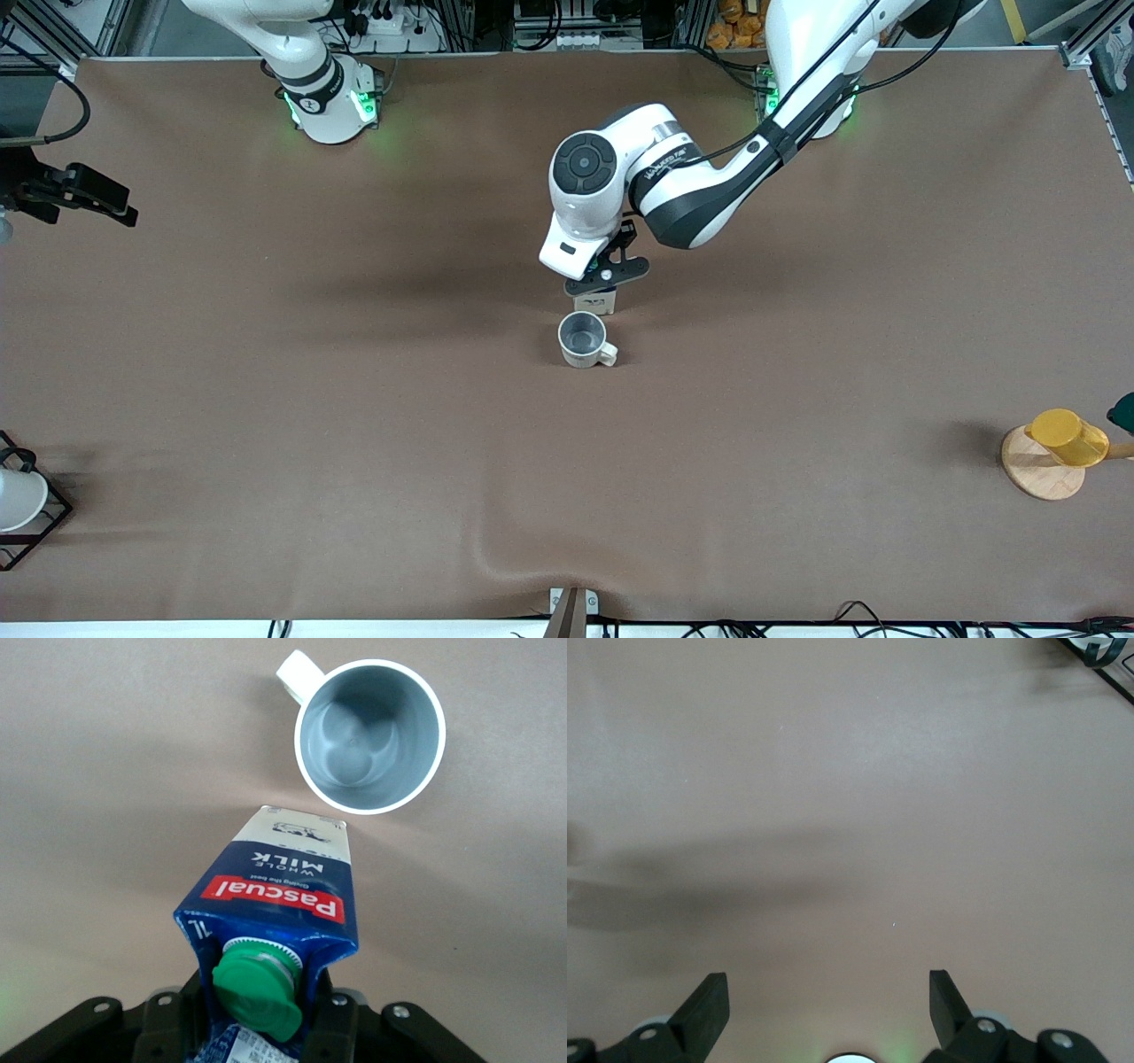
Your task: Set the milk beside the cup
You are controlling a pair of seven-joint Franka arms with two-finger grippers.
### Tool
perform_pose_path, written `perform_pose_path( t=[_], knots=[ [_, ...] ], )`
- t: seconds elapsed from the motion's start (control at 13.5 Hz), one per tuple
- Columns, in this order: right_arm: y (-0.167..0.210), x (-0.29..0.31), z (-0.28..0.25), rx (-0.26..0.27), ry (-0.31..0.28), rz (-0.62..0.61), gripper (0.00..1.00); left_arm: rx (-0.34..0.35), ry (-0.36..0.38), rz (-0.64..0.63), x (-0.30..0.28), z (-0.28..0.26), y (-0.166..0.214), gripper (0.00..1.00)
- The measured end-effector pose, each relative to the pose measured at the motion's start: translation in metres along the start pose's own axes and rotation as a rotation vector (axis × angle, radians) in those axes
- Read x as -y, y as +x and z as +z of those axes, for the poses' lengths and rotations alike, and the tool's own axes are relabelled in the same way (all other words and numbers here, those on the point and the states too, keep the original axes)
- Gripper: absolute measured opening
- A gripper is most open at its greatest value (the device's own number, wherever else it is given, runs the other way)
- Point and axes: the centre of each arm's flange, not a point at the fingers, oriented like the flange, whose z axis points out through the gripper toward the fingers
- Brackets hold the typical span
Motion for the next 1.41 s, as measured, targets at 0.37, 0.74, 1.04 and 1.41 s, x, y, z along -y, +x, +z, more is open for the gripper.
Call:
perform_pose_path(
  t=[0.37,0.74,1.04,1.41],
  knots=[
    [-0.002,-0.009,0.005,0.027,0.001,0.016,1.0,-0.004,-0.013,0.02,0.0,-0.002,0.002,0.48],
    [0.0,-0.011,0.017,0.045,0.002,0.021,1.0,-0.009,-0.024,0.027,-0.001,-0.006,0.005,0.97],
    [0.001,-0.011,0.016,0.039,0.001,0.021,1.0,-0.061,-0.063,-0.018,0.016,-0.052,0.026,1.0],
    [0.001,-0.011,0.017,0.04,0.001,0.02,1.0,-0.114,-0.014,-0.058,0.114,-0.147,0.079,1.0]
  ],
)
